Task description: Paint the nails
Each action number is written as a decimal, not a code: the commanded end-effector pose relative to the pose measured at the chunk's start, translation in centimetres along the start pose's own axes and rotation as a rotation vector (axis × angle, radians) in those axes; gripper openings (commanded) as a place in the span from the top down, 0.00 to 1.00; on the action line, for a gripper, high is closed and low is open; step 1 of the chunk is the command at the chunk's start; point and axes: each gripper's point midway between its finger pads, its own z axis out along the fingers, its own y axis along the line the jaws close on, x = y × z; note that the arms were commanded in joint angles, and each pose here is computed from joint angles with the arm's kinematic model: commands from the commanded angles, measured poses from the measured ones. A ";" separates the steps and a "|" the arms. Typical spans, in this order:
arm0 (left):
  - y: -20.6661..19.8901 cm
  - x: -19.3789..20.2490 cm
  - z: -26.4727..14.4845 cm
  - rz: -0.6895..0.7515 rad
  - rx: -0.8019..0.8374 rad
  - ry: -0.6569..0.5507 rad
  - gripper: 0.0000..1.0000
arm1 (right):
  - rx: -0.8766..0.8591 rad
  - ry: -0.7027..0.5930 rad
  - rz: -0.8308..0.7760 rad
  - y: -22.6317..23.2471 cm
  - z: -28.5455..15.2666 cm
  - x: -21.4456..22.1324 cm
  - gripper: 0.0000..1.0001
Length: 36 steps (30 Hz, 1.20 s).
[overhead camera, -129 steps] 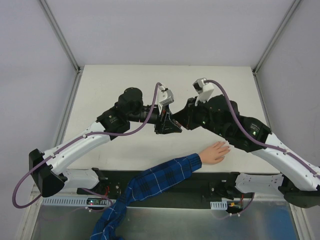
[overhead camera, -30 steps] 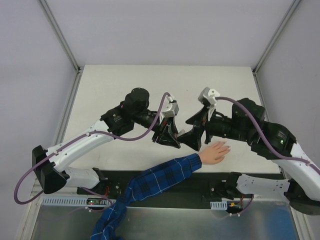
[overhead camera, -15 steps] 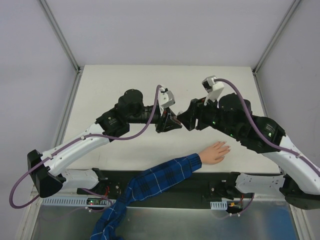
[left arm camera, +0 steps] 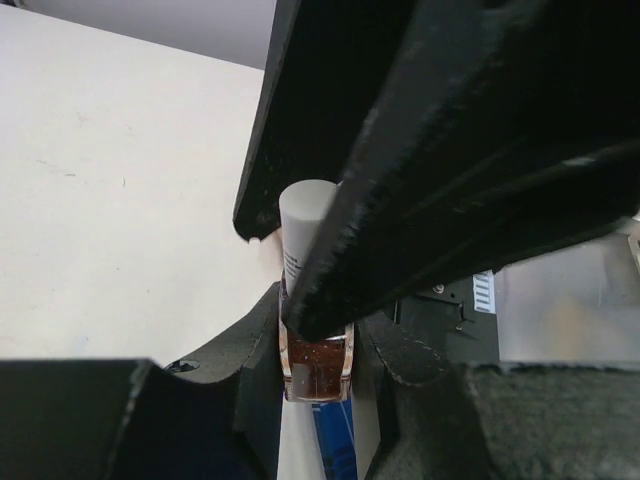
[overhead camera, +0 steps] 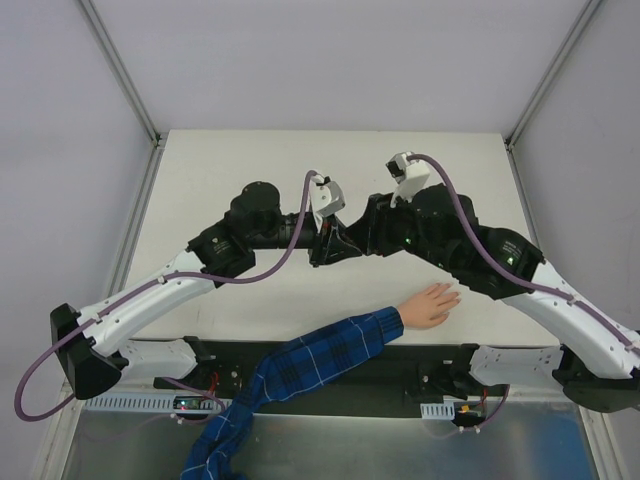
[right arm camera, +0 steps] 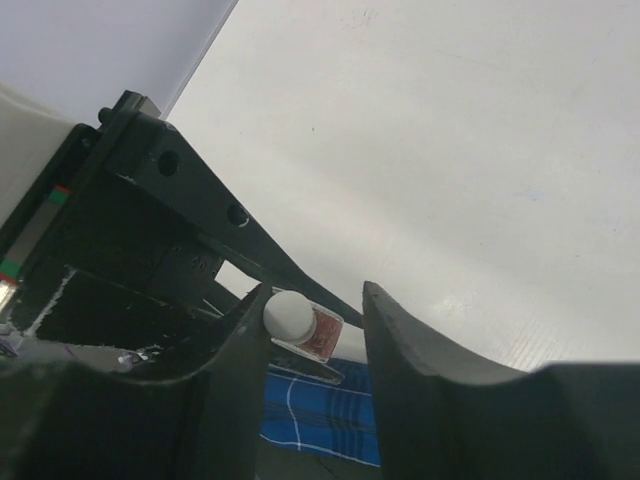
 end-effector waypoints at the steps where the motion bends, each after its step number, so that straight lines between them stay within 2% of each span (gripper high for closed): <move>1: -2.5 -2.4 -0.8 0.044 0.094 -0.077 1.00 | -0.015 -0.040 0.006 0.3 -0.5 -1.0 0.63; 2: -3.5 -2.4 -1.1 0.051 0.148 -0.076 1.00 | -0.021 -0.040 0.001 0.3 -0.9 -0.9 0.70; 3: -4.1 -2.4 -1.2 0.053 0.180 -0.076 1.00 | -0.038 -0.028 -0.027 0.4 -0.9 -0.6 0.98; 4: -4.9 -2.5 -1.4 0.056 0.222 -0.075 1.00 | -0.067 -0.022 -0.054 0.7 -1.2 -0.5 1.00; 5: -5.8 -2.5 -1.6 0.059 0.283 -0.069 1.00 | -0.186 0.007 -0.106 2.5 -1.8 0.1 0.99; 7: -9.9 -2.1 -3.6 0.049 0.557 -0.024 1.00 | -0.407 0.049 -0.311 5.2 -3.6 1.0 1.00; 8: -11.1 -2.3 -4.1 0.042 0.660 -0.002 1.00 | -0.661 0.139 -0.379 8.0 -6.4 3.5 1.00; 9: -13.2 -1.8 -6.1 0.023 0.834 0.043 1.00 | -0.751 0.152 -0.426 8.7 -7.6 4.2 1.00; 11: -13.8 -1.9 -6.6 0.025 0.881 0.052 1.00 | -0.720 0.107 -0.456 8.0 -7.0 4.1 1.00; 14: -12.4 -2.2 -5.4 0.065 0.732 -0.002 1.00 | -0.654 0.047 -0.394 7.7 -6.5 2.8 0.99; 15: -12.1 -2.2 -5.2 0.073 0.706 -0.009 1.00 | -0.642 0.028 -0.378 7.6 -6.7 2.4 0.92; 16: -11.5 -2.4 -4.7 0.073 0.651 -0.022 1.00 | -0.627 0.014 -0.341 7.6 -6.6 2.0 0.84; 17: -11.0 -2.4 -4.4 0.074 0.617 -0.028 1.00 | -0.559 -0.009 -0.314 6.7 -6.1 1.4 0.72; 18: -10.5 -2.5 -4.2 0.075 0.580 -0.036 1.00 | -0.530 -0.020 -0.292 6.4 -6.1 1.1 0.49; 21: -6.8 -2.6 -2.3 0.053 0.339 -0.065 0.99 | -0.419 -0.077 -0.205 4.8 -6.1 -0.2 0.23; 22: -5.8 -2.3 -1.9 0.034 0.276 -0.056 1.00 | -0.392 -0.094 -0.201 4.3 -6.3 -0.5 0.20; 23: -4.0 -2.1 -1.2 0.025 0.181 -0.052 1.00 | -0.325 -0.108 -0.142 3.3 -6.1 -1.1 0.19; 26: -1.7 -1.7 -0.5 -0.002 0.064 -0.043 1.00 | -0.149 -0.150 -0.056 0.5 -6.0 -2.3 0.15; 30: -0.4 -1.7 -0.3 -0.021 -0.005 -0.047 1.00 | -0.106 -0.145 0.018 0.5 -5.2 -2.8 0.15; 36: 0.6 -2.1 -0.1 -0.069 -0.067 -0.059 1.00 | 0.068 -0.163 0.089 -1.5 -3.5 -3.6 0.31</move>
